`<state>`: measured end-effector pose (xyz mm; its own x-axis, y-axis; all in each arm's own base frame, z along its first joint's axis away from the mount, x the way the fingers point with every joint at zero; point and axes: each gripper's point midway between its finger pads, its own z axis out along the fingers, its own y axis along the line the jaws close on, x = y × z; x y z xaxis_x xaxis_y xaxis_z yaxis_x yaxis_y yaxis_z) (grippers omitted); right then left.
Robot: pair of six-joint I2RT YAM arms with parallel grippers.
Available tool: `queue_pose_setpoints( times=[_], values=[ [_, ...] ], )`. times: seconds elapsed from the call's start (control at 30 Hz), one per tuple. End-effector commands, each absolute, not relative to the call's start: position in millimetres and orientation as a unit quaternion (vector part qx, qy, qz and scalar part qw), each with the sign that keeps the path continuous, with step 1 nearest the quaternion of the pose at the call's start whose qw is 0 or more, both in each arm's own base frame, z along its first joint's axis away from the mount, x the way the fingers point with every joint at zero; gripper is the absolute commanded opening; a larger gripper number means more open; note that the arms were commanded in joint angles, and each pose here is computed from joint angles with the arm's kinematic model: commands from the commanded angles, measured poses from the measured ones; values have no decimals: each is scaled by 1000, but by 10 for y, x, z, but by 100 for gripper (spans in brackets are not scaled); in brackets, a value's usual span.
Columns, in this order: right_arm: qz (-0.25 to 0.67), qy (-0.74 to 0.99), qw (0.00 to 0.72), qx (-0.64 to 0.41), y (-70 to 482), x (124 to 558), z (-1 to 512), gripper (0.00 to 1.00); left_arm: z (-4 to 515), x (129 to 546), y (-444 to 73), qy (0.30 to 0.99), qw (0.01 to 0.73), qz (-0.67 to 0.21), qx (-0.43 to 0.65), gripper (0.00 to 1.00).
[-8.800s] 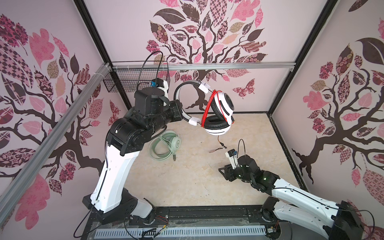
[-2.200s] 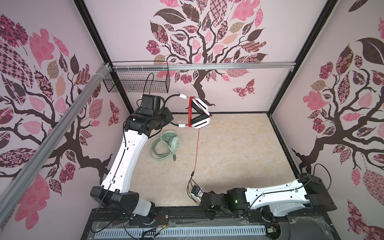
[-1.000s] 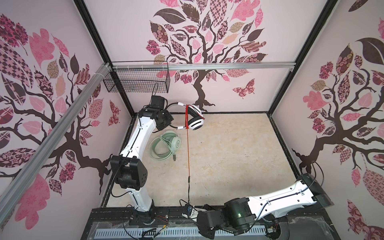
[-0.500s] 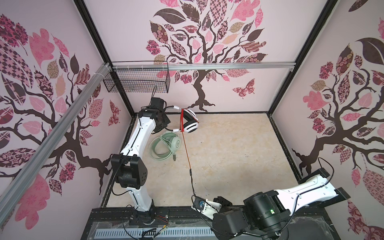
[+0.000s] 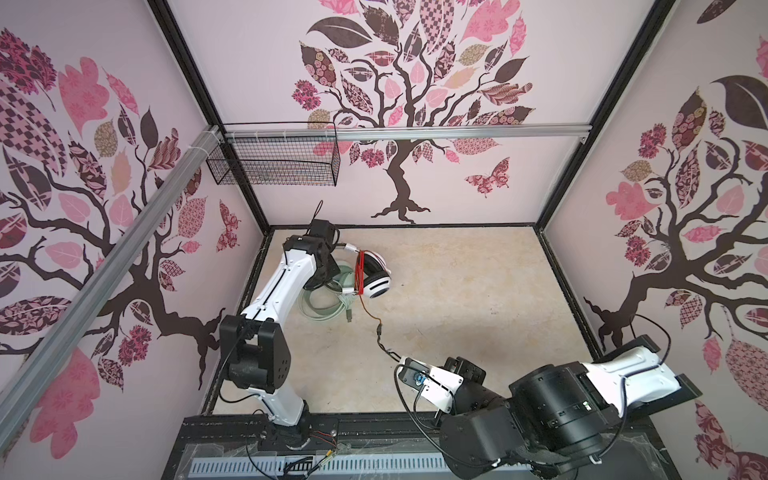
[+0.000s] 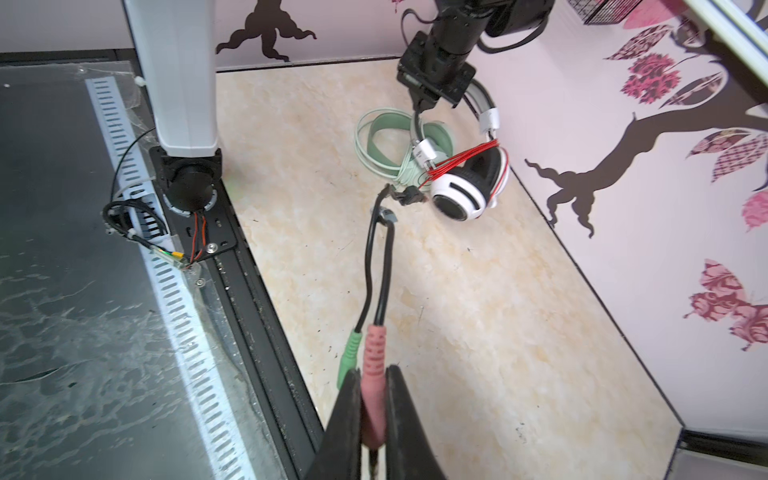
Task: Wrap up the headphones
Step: 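Lower the headset with the left gripper while the right gripper brings the plug toward it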
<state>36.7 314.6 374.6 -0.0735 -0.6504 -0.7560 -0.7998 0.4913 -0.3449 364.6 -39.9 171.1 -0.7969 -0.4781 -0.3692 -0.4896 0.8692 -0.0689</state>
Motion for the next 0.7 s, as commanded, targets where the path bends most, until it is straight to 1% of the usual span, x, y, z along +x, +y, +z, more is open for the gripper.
queue_pose_setpoints(
  times=[0.0,0.23,0.37,0.5,0.67],
  values=[
    [60,716,503,-481,3033,544,3958,0,1869,3463,-518,945,227,-15,-235,0],
    [54,721,544,-426,2855,956,4206,0,1807,3049,-697,953,237,-33,-187,0],
    [86,706,575,-405,2799,1003,4524,0,1769,2898,-739,954,242,-25,-173,0],
    [96,698,580,-409,2863,982,4662,0,1733,2896,-769,952,243,-38,-183,0],
    [65,705,567,-421,2958,979,4492,0,1969,2962,-906,943,259,-86,-188,0]
  ],
)
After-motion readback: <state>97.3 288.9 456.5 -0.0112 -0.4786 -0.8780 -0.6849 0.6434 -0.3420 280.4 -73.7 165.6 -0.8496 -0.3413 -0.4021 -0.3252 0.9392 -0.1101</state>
